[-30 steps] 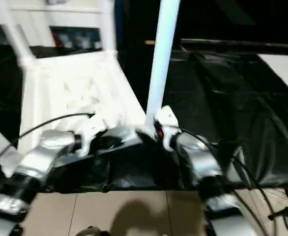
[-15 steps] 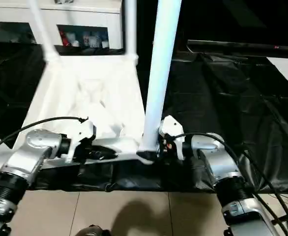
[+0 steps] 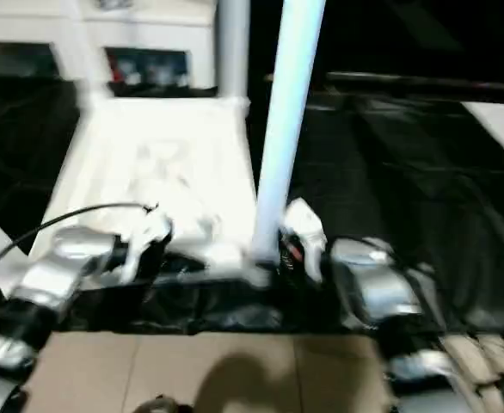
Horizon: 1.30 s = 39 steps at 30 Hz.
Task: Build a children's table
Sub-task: Rotate leg to tighten
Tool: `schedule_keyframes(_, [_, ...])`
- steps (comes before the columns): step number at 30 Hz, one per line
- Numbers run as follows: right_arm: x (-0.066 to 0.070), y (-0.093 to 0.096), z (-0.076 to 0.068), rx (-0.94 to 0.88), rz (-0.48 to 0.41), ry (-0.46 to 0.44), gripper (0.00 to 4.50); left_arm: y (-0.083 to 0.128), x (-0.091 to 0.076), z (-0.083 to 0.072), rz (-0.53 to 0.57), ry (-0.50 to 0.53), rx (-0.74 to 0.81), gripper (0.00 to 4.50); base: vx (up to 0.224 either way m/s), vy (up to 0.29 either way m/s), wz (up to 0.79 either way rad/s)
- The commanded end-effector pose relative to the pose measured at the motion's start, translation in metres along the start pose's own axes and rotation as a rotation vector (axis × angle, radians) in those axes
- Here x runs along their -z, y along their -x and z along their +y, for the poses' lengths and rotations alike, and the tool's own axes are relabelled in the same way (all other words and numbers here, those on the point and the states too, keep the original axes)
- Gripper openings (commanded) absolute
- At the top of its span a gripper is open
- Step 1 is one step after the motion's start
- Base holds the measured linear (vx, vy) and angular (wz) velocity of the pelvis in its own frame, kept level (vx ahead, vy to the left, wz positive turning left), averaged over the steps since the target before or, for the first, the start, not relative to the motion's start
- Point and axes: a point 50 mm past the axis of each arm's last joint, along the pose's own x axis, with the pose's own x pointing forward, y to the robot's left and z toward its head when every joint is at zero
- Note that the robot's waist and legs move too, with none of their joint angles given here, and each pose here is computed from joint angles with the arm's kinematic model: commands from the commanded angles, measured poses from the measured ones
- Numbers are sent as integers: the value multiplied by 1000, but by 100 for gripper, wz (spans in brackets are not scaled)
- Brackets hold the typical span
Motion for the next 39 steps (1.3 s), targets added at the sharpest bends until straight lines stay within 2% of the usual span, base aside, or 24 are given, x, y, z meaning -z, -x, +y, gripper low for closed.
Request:
schedule_keyframes(1, [8, -24, 11, 78, 52, -43, 267, -24, -20, -1, -81, 10, -62, 0, 0, 0, 0])
schedule_keyframes(5, [2, -44, 13, 229, 41, -69, 267, -44, -31, -1, -88, 47, -154, 0, 0, 0, 0])
schedule_keyframes(8, [-8, -55, 21, 209, -1, -60, 267, -55, -38, -4, -100, 47, -173, 0, 0, 0, 0])
schedule_keyframes(10, [-15, -59, 27, 157, -55, -69, 322, -59, -41, -6, -105, 24, -155, 0, 0, 0, 0])
schedule_keyframes(11, [-17, -59, 27, 146, -65, -81, 322, -59, -41, -7, -106, 14, -142, 0, 0, 0, 0])
schedule_keyframes(15, [-18, -51, 22, 95, -78, -75, 357, -52, -39, -11, -110, -32, -66, 0, 0, 0, 0])
schedule_keyframes(17, [-16, -45, 19, 68, -61, -33, 383, -47, -36, -13, -112, -51, -26, 0, 0, 0, 0])
schedule_keyframes(18, [-14, -38, 16, 26, -46, 8, 383, -41, -33, -15, -116, -71, 23, 0, 0, 0, 0])
schedule_keyframes(22, [-11, -27, 14, -43, -31, 48, 383, -33, -29, -15, -109, -84, 71, 0, 0, 0, 0])
schedule_keyframes(26, [-6, -6, 12, -181, 4, 115, 383, -17, -21, -13, -84, -88, 140, 0, 0, 0, 0])
schedule_keyframes(28, [-6, -6, 12, -181, 4, 115, 383, -17, -21, -13, -84, -88, 140, 0, 0, 0, 0])
schedule_keyframes(30, [-5, 0, 11, -224, 14, 126, 369, -12, -19, -12, -74, -89, 152, 0, 0, 0, 0])
schedule_keyframes(31, [-2, 11, 12, -316, 43, 140, 351, -1, -14, -9, -51, -85, 189, 0, 0, 0, 0])
schedule_keyframes(39, [-3, 17, 15, -413, 49, 116, 288, 8, -13, -9, -47, -71, 248, 0, 0, 0, 0])
